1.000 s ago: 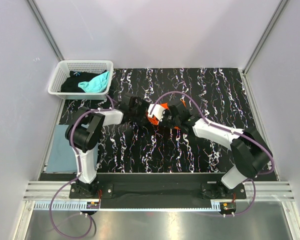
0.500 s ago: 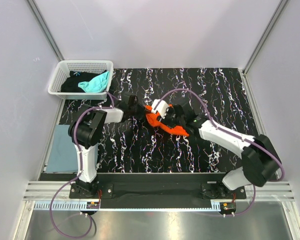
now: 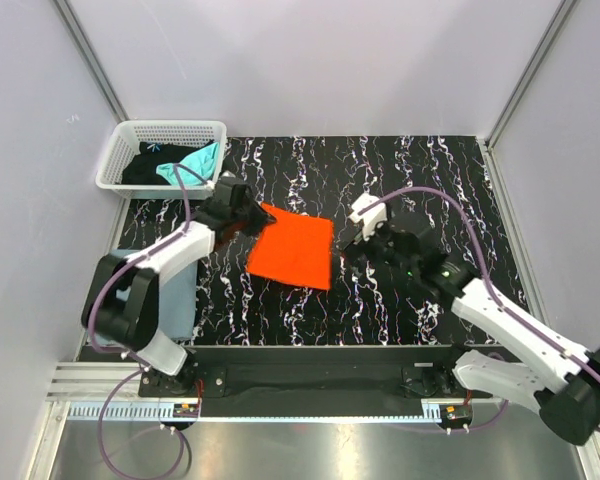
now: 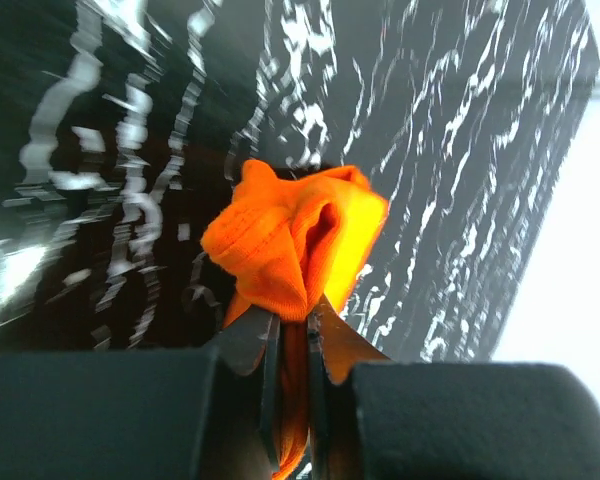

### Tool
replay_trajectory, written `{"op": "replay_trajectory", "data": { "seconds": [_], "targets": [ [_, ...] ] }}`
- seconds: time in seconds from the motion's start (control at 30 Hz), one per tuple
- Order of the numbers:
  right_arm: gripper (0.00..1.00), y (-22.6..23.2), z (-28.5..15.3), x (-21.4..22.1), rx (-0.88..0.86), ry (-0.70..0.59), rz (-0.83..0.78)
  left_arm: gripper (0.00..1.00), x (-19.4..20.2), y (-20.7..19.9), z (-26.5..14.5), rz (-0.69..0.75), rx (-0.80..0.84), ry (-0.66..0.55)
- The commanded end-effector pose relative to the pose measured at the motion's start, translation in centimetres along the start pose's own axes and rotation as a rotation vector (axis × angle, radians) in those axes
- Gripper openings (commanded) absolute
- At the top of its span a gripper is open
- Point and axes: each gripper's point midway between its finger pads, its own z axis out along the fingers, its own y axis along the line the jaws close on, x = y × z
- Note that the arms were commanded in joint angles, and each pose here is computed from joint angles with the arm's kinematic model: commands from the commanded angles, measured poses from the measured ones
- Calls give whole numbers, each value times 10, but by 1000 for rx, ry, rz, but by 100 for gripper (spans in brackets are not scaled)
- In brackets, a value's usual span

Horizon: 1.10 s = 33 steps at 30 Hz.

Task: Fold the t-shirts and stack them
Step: Neatly place the folded tshirt to the corner

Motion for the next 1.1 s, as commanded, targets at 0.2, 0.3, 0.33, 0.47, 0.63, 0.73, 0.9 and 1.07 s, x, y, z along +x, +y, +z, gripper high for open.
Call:
{"op": "replay_trajectory", "data": {
  "seconds": [0.2, 0.3, 0.33, 0.47, 0.63, 0.73, 0.9, 1.07],
  "targets": [
    [100, 11, -33, -12, -24, -55, 205, 0, -57, 74, -80, 12, -396, -220],
    [100, 11, -35, -7, -18, -33, 197, 0, -76, 84, -102, -5, -493, -279],
    [100, 10, -35, -6, -16, -30, 196, 0, -87, 81, -108, -15, -503, -309],
    [100, 12, -37, -6, -27, -28, 194, 0, -117, 85, -133, -12, -560, -386],
    [100, 13, -41, -5, -28, -26, 198, 0, -160, 83, -154, -57, -602, -460],
    [100, 14, -41, -2, -32, -19, 197, 0, -180, 83, -167, -91, -663, -502],
    [100, 14, -42, 1, -28, -14, 197, 0, -196, 92, -187, -126, -755, -508],
    [100, 14, -42, 0, -28, -14, 196, 0, -211, 105, -210, -158, -815, -521]
  ]
}}
